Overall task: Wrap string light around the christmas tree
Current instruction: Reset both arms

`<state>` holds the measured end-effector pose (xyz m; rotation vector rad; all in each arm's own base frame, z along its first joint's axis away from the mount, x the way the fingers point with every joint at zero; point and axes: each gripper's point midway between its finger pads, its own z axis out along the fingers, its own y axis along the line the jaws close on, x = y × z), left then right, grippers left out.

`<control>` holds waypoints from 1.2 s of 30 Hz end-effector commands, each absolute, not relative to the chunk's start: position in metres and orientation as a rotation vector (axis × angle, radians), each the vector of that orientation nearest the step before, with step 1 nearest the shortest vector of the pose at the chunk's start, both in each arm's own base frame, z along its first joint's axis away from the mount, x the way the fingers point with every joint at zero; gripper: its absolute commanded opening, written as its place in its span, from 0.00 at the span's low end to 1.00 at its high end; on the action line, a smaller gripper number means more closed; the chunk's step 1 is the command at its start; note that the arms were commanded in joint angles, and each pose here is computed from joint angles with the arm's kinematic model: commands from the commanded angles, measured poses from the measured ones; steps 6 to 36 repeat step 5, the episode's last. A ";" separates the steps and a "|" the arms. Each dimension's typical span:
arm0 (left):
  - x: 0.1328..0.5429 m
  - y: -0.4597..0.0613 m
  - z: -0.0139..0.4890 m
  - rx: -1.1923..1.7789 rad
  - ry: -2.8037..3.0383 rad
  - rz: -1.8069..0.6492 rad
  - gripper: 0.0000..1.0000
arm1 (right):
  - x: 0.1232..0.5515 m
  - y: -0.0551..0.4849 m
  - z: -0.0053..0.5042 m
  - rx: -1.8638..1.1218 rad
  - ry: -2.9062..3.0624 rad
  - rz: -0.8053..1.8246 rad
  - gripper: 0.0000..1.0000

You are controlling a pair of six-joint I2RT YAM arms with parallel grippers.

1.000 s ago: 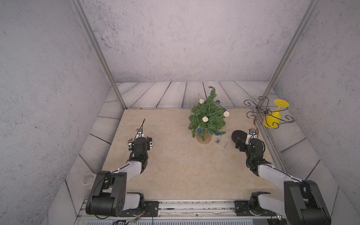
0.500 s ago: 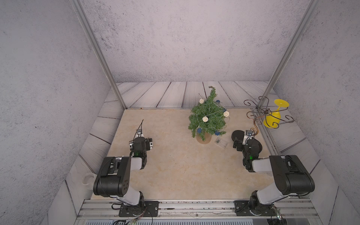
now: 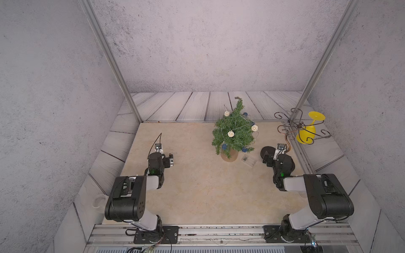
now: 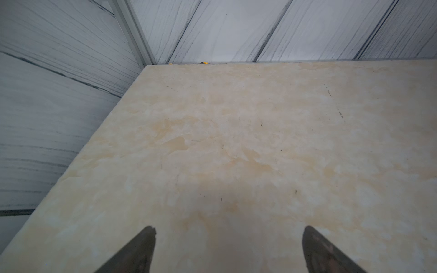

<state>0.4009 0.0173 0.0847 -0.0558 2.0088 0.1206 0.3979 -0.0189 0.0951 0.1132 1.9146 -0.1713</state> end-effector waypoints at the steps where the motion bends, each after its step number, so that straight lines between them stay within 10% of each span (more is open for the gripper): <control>1: 0.405 0.018 0.092 -0.046 1.995 0.114 0.97 | 0.406 -0.011 0.088 0.061 1.957 -0.121 0.99; 36: 0.405 0.018 0.093 -0.045 1.990 0.114 0.97 | 0.403 -0.012 0.091 0.063 1.937 -0.121 0.99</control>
